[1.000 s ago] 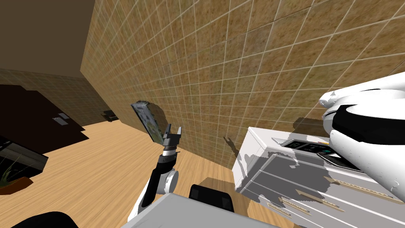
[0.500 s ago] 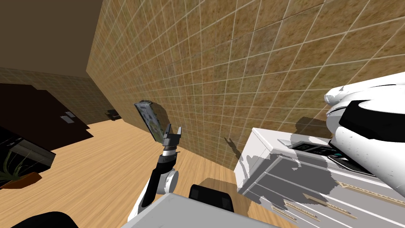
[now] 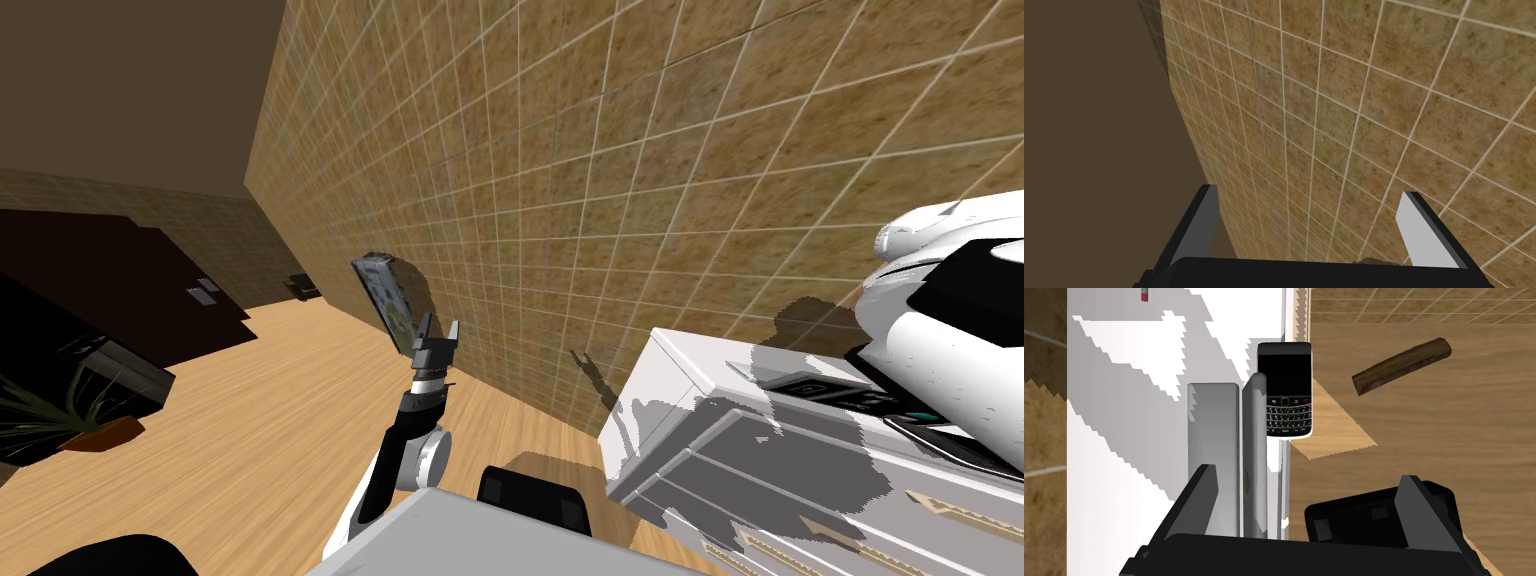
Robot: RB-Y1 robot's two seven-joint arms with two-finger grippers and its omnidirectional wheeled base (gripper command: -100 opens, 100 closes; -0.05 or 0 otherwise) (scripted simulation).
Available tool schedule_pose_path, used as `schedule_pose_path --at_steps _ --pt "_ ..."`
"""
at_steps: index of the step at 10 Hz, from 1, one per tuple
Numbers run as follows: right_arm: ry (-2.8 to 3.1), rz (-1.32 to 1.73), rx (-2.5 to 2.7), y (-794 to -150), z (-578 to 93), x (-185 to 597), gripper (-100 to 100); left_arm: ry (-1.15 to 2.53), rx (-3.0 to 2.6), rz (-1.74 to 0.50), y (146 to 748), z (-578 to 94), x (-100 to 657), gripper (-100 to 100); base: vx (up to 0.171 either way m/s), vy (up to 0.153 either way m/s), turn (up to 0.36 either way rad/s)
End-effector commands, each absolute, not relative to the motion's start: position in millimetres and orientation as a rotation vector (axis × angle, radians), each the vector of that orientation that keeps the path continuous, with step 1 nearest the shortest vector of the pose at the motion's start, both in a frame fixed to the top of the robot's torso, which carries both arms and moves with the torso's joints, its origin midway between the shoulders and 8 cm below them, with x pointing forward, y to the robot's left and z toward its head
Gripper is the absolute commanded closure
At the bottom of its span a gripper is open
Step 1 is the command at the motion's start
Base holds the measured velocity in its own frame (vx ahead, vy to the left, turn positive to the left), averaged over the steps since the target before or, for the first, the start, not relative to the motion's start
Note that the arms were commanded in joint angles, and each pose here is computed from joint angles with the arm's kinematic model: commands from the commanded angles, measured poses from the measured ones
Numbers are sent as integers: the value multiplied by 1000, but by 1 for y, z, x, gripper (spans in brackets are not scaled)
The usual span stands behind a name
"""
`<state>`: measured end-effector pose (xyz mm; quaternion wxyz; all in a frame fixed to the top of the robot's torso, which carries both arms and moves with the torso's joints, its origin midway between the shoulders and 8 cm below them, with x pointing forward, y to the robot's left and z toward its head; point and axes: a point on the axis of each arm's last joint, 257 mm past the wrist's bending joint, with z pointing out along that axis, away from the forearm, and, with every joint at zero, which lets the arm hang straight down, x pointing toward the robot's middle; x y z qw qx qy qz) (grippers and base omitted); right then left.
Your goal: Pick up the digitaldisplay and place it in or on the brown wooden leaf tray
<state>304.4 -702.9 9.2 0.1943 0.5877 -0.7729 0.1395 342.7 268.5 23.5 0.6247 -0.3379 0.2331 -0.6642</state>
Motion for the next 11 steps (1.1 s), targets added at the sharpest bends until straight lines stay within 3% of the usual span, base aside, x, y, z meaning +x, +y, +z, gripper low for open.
schedule_pose_path --at_steps 1,11 --pt "-2209 373 1680 -703 2 299 -100 535 -776 -1524 268 23 343 0 34 -6 67" --pt "-2445 246 1775 -706 -41 244 -100 535 -776 -1524 269 23 343 0 37 -23 73"
